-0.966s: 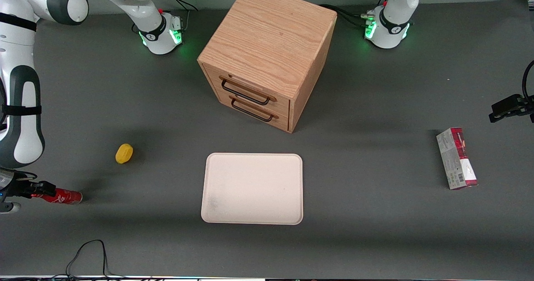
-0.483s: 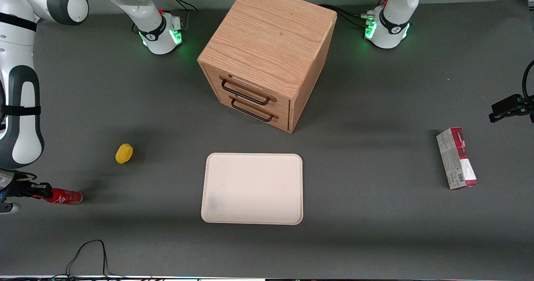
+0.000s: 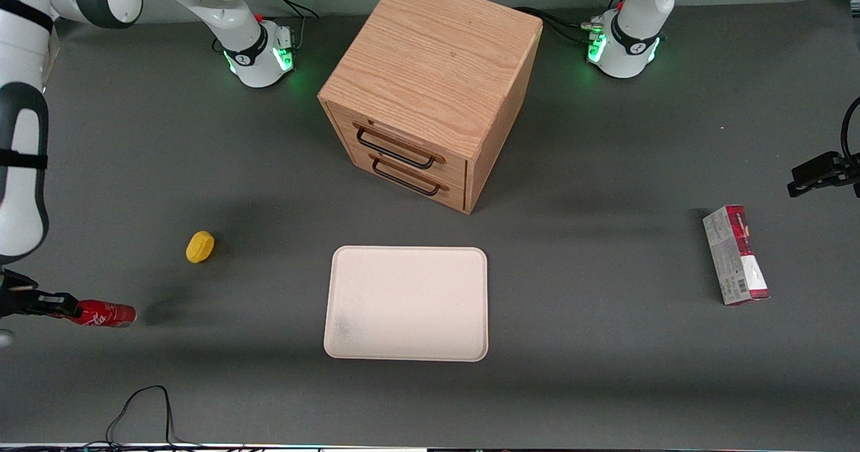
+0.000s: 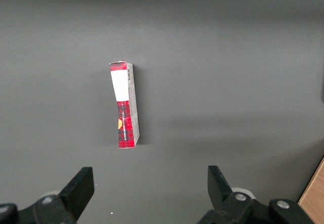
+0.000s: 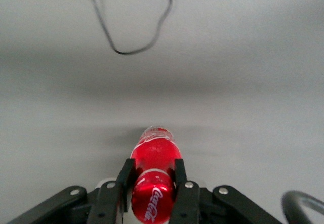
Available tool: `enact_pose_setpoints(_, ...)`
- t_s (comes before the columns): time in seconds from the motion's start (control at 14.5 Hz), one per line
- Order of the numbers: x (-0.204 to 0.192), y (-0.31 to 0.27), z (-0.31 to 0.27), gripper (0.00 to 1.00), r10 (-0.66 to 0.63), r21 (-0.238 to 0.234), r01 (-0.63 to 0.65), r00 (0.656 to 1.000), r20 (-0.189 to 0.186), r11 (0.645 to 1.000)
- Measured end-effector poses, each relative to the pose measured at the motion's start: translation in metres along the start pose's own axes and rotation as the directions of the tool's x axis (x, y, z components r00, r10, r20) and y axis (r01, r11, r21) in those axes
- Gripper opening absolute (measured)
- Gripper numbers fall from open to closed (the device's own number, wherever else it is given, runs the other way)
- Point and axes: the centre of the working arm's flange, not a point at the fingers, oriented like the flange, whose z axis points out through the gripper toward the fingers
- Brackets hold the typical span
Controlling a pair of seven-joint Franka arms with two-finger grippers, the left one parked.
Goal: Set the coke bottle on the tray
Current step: 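Lift the bottle and carry it with the right gripper to the cream tray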
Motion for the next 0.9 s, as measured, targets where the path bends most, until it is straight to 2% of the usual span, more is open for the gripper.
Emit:
enact_pose_setpoints(0.21, 0.000, -0.061, -0.077, 0.35, 0.063, 0.032, -0.065, 0.997, 0.039, 0.997)
enact_pose_setpoints(0.41, -0.002, -0.130, -0.143, 0.35, 0.126, 0.036, -0.129, 0.990, 0.069, 0.991)
enact_pose_setpoints(0.69, -0.008, -0.256, -0.165, 0.35, 0.218, -0.016, -0.218, 0.975, 0.040, 0.976)
enact_pose_setpoints(0.9, -0.023, -0.337, -0.165, 0.35, 0.250, 0.003, -0.251, 0.968, 0.033, 0.968)
